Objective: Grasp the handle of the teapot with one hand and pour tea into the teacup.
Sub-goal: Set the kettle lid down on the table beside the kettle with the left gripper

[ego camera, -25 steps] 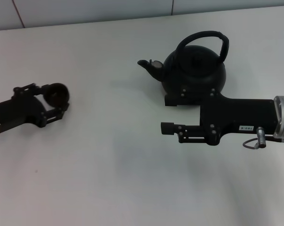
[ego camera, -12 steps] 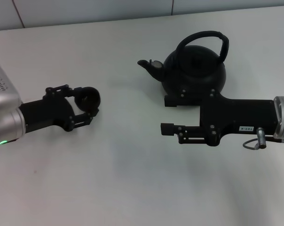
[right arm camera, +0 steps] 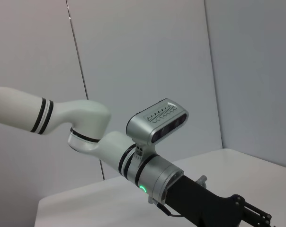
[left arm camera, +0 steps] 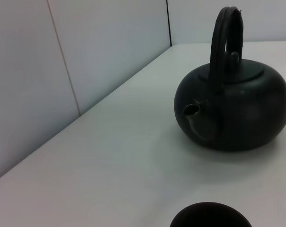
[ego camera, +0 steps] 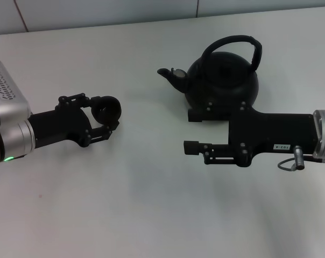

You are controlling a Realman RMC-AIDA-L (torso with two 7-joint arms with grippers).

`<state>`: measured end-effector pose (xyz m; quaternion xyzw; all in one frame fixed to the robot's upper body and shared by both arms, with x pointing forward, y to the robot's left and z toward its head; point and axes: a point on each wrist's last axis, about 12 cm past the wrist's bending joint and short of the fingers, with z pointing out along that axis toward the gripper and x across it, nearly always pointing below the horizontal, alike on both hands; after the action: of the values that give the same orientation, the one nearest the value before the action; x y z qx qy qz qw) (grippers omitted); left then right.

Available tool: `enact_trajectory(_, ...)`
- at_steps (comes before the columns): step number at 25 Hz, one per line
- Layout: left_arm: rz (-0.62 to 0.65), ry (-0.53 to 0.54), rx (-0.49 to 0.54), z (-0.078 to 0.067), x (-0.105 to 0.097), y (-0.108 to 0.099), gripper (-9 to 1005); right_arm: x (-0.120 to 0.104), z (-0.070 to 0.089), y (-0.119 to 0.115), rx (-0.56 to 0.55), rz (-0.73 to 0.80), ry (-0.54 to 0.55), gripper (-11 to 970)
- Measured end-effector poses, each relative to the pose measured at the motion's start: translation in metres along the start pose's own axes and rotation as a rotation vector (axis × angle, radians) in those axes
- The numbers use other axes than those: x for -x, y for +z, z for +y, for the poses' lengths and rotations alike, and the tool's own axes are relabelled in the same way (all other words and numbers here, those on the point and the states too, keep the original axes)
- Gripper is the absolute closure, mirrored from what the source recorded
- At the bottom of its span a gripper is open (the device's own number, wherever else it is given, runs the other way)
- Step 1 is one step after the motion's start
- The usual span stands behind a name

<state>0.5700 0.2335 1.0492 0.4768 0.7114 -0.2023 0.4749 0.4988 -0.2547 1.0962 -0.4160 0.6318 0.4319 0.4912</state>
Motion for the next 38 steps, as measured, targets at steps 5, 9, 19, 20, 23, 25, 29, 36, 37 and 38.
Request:
enact_trajectory(5,0.013,0.002,0.003,-0.001,-0.001,0.002,287,0.001,-0.001,0.001,0.004,-0.001,-0.004,282)
enact_trajectory(9,0.051,0.033,-0.017,-0.006,-0.004,0.008,284,0.001,-0.001,0.001,0.005,-0.001,-0.004,282)
enact_trajectory(19,0.059,0.049,-0.021,-0.006,-0.003,0.009,278,0.002,-0.001,0.002,0.004,-0.001,-0.006,282)
enact_trajectory(20,0.06,0.049,-0.021,-0.006,-0.003,0.009,277,0.002,-0.001,0.002,0.004,-0.001,-0.007,282)
enact_trajectory(23,0.061,0.051,-0.025,-0.007,-0.003,0.01,275,0.002,-0.002,0.002,0.004,0.0,-0.006,282)
enact_trajectory(25,0.061,0.054,-0.027,-0.007,-0.003,0.01,274,0.002,-0.002,0.002,0.004,0.0,-0.006,282)
enact_trajectory(29,0.063,0.061,-0.029,-0.008,-0.004,0.01,271,0.003,-0.002,0.002,0.005,0.0,-0.005,282)
enact_trajectory(36,0.065,0.047,-0.019,-0.007,-0.005,0.009,267,0.003,-0.002,0.002,0.004,0.001,-0.004,283)
enact_trajectory(37,0.066,0.048,-0.019,-0.007,-0.005,0.009,251,0.003,-0.002,0.002,0.004,0.001,-0.004,283)
enact_trajectory(38,0.066,0.048,-0.019,-0.007,-0.005,0.009,235,0.003,-0.002,0.002,0.004,0.001,-0.004,283)
